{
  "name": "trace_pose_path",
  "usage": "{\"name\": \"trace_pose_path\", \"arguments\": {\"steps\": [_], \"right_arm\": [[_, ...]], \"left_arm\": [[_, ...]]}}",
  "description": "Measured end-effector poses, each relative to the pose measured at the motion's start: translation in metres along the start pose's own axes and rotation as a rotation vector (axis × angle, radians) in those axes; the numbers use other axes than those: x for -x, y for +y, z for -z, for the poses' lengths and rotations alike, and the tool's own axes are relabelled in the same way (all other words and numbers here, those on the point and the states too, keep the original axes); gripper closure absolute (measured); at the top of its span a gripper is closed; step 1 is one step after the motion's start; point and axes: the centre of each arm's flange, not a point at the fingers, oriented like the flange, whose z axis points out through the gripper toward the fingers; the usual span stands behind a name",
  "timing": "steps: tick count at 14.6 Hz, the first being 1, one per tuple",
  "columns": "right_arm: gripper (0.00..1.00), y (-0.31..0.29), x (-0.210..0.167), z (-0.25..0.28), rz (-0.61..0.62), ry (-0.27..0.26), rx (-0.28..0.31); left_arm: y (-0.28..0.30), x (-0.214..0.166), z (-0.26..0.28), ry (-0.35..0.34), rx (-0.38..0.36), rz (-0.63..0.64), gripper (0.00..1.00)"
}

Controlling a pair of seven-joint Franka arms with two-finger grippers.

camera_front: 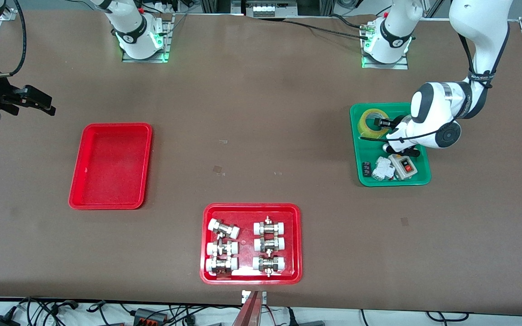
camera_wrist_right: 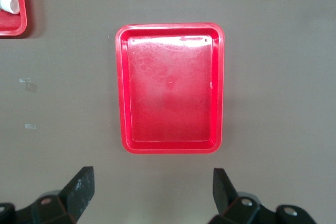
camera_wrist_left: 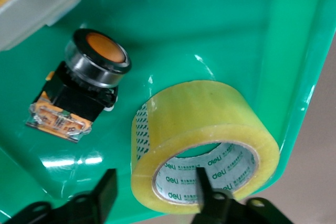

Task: Left arm passes tape to right arm into tray
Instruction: 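Grasp the yellow tape roll with the left gripper and lift it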

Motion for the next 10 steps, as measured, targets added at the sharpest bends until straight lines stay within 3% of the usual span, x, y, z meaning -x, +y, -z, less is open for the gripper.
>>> {"name": "trace_pose_path", "arguments": {"steps": [3, 6, 10], "right_arm": [[0.00, 0.000, 0.000, 0.000, 0.000, -0.002, 0.000], [0.00, 0.000, 0.000, 0.000, 0.000, -0.004, 0.000], [0.00, 0.000, 0.001, 0.000, 0.000, -0.005, 0.000]], "left_arm": [[-0.008, 0.001, -0.001, -0.001, 0.008, -0.031, 0.70], [-0.016, 0.002, 0.000, 0.006, 0.016, -0.056, 0.76], [-0.019, 0.001, 0.003, 0.011, 0.019, -0.062, 0.78]]}}
